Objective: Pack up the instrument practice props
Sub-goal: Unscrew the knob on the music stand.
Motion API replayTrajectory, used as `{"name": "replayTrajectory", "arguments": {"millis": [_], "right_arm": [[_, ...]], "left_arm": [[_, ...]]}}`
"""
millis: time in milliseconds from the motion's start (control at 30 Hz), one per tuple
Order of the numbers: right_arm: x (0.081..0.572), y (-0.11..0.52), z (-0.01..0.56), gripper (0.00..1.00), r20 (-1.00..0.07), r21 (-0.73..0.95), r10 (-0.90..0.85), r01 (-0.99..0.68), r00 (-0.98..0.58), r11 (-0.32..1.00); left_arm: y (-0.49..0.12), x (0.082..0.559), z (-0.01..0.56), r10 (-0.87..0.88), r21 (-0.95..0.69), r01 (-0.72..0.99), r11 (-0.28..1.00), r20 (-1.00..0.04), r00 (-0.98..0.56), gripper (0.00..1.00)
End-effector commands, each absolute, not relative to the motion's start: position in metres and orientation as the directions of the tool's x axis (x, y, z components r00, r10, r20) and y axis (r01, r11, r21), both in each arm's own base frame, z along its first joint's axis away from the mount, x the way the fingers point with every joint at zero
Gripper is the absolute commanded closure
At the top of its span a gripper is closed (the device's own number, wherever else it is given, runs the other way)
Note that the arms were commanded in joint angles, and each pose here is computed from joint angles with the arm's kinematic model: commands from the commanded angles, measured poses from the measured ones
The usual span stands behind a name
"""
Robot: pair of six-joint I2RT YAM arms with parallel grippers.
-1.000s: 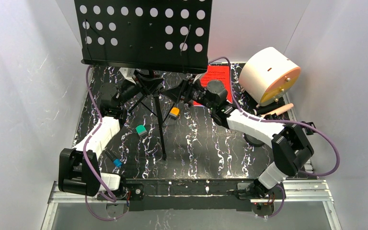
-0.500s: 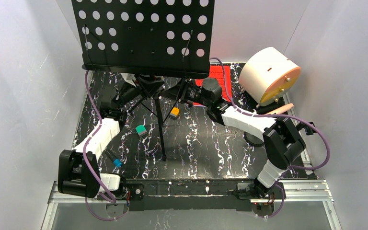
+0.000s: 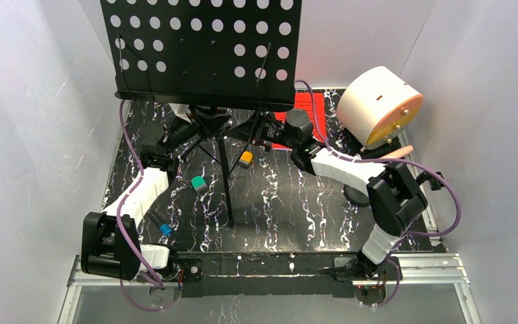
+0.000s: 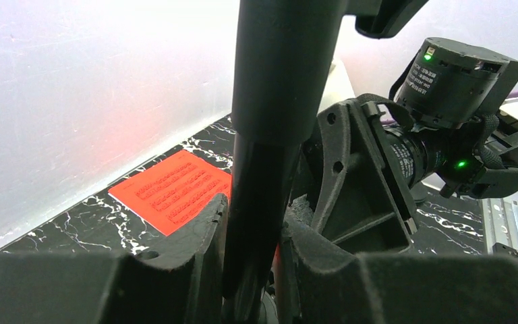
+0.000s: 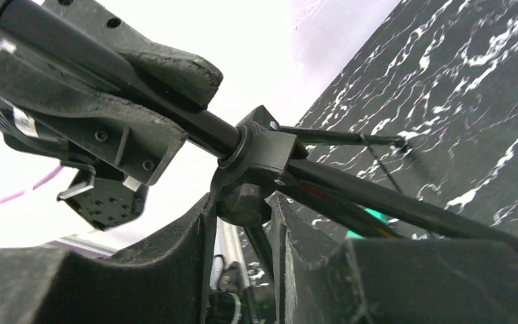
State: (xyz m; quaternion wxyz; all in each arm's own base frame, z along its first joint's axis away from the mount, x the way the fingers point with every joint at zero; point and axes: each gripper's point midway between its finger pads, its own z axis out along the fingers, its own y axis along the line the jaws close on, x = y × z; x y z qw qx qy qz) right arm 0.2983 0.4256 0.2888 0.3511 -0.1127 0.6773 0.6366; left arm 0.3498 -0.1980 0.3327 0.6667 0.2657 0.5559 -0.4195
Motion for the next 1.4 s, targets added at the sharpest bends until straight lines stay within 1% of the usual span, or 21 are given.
{"name": "replayTrajectory", "arguments": {"millis": [0,100,200,267,333,467,533,600,633,667,767,800,833,867,900,967,1067,1133,1233,1367], "right_arm": [[0.29,0.425,0.293,0.99,-0.831,0.547,0.233,-0.819,-0.506,0.173],[0.284,0.421,0.287,0.99,-0.953,0.288,0.159,-0.937,-0.259,0.2],[0.278,0.421,0.277,0.99,-0.998,-0.004,0.061,-0.982,0.016,0.189],[0.275,0.42,0.268,0.99,-0.977,-0.21,-0.003,-0.964,0.213,0.16],[0.275,0.418,0.264,0.99,-0.932,-0.362,-0.035,-0.92,0.361,0.152],[0.281,0.416,0.267,0.99,-0.829,-0.559,-0.103,-0.812,0.55,0.168],[0.283,0.414,0.277,0.99,-0.793,-0.608,-0.113,-0.769,0.598,0.197],[0.285,0.413,0.286,0.99,-0.828,-0.558,-0.091,-0.799,0.553,0.224],[0.285,0.412,0.29,0.99,-0.86,-0.507,-0.073,-0.829,0.505,0.237],[0.284,0.412,0.295,0.94,-0.892,-0.446,-0.048,-0.858,0.449,0.257],[0.285,0.405,0.309,0.67,-0.973,-0.181,0.073,-0.921,0.219,0.346],[0.284,0.403,0.31,0.61,-0.984,-0.094,0.112,-0.93,0.142,0.355],[0.282,0.402,0.311,0.55,-0.987,0.027,0.157,-0.932,0.032,0.361],[0.283,0.4,0.312,0.5,-0.981,0.107,0.19,-0.921,-0.037,0.374],[0.285,0.398,0.313,0.46,-0.968,0.195,0.222,-0.901,-0.114,0.389],[0.288,0.396,0.312,0.43,-0.93,0.341,0.273,-0.851,-0.244,0.4],[0.295,0.394,0.308,0.35,-0.835,0.544,0.35,-0.732,-0.425,0.41],[0.291,0.398,0.311,0.32,-0.769,0.634,0.383,-0.685,-0.511,0.359],[0.289,0.406,0.312,0.32,-0.655,0.753,0.421,-0.589,-0.627,0.293],[0.289,0.412,0.32,0.32,-0.564,0.821,0.459,-0.526,-0.686,0.222]], "left_arm": [[-0.203,0.341,0.332,-0.307,-0.218,0.852,0.475,-0.949,-0.071,1.0],[-0.203,0.341,0.332,-0.311,-0.23,0.852,0.47,-0.947,-0.084,1.0],[-0.204,0.341,0.333,-0.312,-0.236,0.854,0.463,-0.946,-0.091,1.0],[-0.204,0.341,0.332,-0.313,-0.24,0.854,0.462,-0.945,-0.096,1.0],[-0.204,0.341,0.331,-0.314,-0.244,0.854,0.46,-0.944,-0.101,1.0],[-0.205,0.343,0.329,-0.314,-0.259,0.852,0.455,-0.942,-0.119,1.0],[-0.206,0.343,0.329,-0.313,-0.259,0.854,0.452,-0.942,-0.12,1.0],[-0.206,0.342,0.33,-0.312,-0.255,0.855,0.451,-0.943,-0.116,1.0],[-0.206,0.342,0.33,-0.311,-0.253,0.856,0.451,-0.943,-0.115,1.0],[-0.206,0.342,0.33,-0.31,-0.251,0.856,0.451,-0.944,-0.114,1.0],[-0.206,0.341,0.33,-0.306,-0.246,0.857,0.453,-0.946,-0.11,1.0],[-0.205,0.341,0.33,-0.305,-0.245,0.857,0.453,-0.946,-0.109,1.0],[-0.205,0.341,0.33,-0.304,-0.243,0.857,0.454,-0.947,-0.107,1.0],[-0.205,0.341,0.33,-0.303,-0.242,0.857,0.455,-0.947,-0.106,1.0],[-0.206,0.341,0.33,-0.302,-0.242,0.857,0.454,-0.947,-0.107,1.0],[-0.206,0.341,0.33,-0.301,-0.24,0.858,0.455,-0.948,-0.106,1.0],[-0.205,0.341,0.33,-0.301,-0.239,0.857,0.456,-0.948,-0.104,1.0],[-0.205,0.341,0.33,-0.3,-0.238,0.858,0.456,-0.948,-0.103,1.0],[-0.205,0.34,0.331,-0.298,-0.234,0.859,0.455,-0.949,-0.101,1.0],[-0.205,0.341,0.33,-0.296,-0.234,0.858,0.458,-0.95,-0.101,1.0]]}}
